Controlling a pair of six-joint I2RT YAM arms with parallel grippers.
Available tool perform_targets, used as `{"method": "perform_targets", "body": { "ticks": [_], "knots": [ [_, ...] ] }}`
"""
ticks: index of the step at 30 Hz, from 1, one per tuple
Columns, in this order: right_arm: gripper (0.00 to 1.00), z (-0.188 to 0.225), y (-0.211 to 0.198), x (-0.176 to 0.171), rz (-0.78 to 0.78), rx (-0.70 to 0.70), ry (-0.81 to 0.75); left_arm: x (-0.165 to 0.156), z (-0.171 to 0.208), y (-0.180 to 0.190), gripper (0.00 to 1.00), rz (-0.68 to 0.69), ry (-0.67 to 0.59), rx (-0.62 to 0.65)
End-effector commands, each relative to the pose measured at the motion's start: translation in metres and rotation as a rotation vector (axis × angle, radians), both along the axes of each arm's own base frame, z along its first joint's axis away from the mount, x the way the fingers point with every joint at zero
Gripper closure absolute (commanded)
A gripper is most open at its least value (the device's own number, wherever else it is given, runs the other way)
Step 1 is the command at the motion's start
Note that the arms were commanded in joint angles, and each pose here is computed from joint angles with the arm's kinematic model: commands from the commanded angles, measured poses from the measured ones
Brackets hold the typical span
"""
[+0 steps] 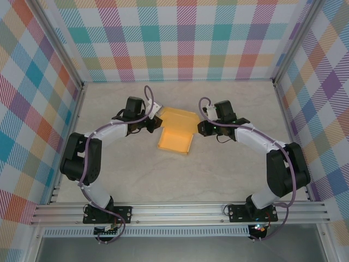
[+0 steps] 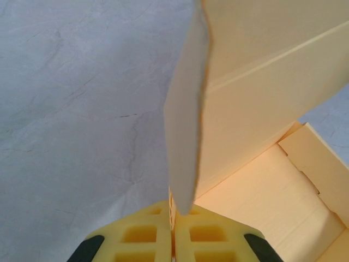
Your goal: Fold the paper box
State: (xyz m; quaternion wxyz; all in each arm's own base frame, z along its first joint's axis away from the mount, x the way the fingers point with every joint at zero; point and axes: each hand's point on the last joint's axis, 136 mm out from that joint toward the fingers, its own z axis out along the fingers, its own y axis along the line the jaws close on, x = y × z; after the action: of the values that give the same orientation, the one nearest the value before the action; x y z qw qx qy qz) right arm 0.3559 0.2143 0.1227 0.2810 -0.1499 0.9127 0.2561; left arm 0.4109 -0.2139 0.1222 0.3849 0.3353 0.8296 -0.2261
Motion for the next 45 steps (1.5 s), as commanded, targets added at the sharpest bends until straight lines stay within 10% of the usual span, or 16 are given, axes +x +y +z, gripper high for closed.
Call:
{"method": "perform_targets", "body": {
  "ticks": [1, 8, 25, 36, 45],
  "knots": [
    [0.87, 0.016, 0.01, 0.011, 0.013, 0.048, -0.037, -0.004, 0.023, -0.002, 0.96, 0.032, -0.045, -0.082],
    [0.87, 0.02, 0.012, 0.015, 0.013, 0.055, -0.046, -0.025, 0.023, -0.009, 0.96, 0.07, -0.074, -0.066],
    [0.25, 0.02, -0.005, 0.044, 0.144, 0.015, -0.224, -0.029, 0.011, -0.007, 0.95, 0.037, -0.059, 0.007],
    [0.26, 0.015, 0.007, 0.066, 0.178, 0.043, -0.2, -0.028, 0.004, -0.007, 0.95, 0.025, -0.041, 0.03],
    [0.58, 0.016, 0.008, 0.065, 0.135, 0.081, -0.166, -0.022, 0.006, -0.008, 0.95, 0.07, -0.005, 0.001]
  ]
}}
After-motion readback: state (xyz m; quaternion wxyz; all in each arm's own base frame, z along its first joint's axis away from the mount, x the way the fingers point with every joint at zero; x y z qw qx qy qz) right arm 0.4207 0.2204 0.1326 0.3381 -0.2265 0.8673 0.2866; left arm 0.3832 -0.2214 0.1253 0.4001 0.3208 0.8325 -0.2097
